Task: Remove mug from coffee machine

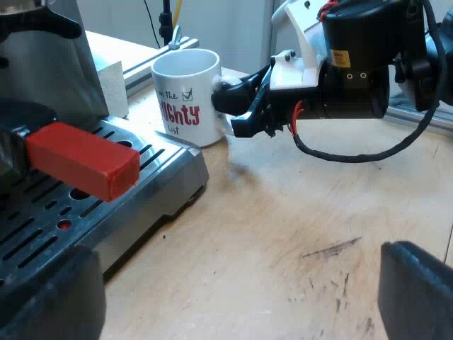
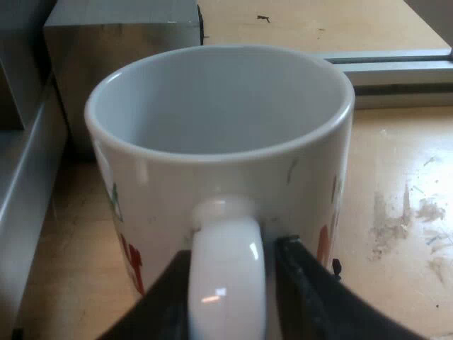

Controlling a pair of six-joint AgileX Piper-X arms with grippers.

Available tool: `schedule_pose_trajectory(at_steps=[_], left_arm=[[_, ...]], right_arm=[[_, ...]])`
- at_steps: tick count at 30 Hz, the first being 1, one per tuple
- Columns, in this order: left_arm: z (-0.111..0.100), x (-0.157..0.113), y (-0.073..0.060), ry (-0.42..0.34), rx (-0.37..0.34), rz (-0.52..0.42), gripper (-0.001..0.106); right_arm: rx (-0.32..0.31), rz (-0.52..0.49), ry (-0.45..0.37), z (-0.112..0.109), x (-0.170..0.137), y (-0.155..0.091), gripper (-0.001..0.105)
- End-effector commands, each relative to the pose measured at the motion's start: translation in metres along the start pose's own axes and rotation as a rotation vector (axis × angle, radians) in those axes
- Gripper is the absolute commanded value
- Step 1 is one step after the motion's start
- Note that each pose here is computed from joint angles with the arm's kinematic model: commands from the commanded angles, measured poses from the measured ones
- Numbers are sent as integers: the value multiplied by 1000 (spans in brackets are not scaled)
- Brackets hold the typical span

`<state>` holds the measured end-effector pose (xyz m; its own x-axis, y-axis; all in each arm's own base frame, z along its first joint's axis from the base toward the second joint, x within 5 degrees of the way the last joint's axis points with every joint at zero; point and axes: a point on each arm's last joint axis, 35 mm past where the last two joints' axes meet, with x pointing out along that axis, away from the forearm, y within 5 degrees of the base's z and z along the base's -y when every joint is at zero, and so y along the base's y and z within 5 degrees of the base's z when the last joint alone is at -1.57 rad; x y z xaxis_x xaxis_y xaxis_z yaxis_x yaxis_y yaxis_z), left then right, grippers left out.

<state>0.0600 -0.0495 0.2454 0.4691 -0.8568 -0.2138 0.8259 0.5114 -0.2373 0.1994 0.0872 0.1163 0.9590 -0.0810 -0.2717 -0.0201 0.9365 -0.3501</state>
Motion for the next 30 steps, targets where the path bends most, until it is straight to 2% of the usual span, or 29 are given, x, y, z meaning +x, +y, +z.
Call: schedule_pose_trajectory(at_steps=[1, 12, 14, 18, 21, 24, 30], left_arm=[[-1, 1, 0, 4, -12, -19, 80], [-1, 1, 0, 4, -12, -19, 80], [-1, 1, 0, 4, -12, -19, 80], [-1, 1, 0, 4, -12, -19, 80], [-1, 1, 0, 4, -16, -19, 80], [-1, 1, 0, 4, -16, -19, 80], [1, 0, -1, -5, -9, -20, 80]], right_arm=[[19, -19, -43, 8, 2, -2, 46], [1, -11, -15, 8, 0, -3, 46], [1, -5, -16, 15, -4, -7, 46], [3, 42, -24, 24, -12, -12, 46], [-4, 58, 33, 25, -21, -17, 46], [-20, 93, 56, 26, -28, -21, 46], [-25, 180, 59, 36, -50, -34, 46]])
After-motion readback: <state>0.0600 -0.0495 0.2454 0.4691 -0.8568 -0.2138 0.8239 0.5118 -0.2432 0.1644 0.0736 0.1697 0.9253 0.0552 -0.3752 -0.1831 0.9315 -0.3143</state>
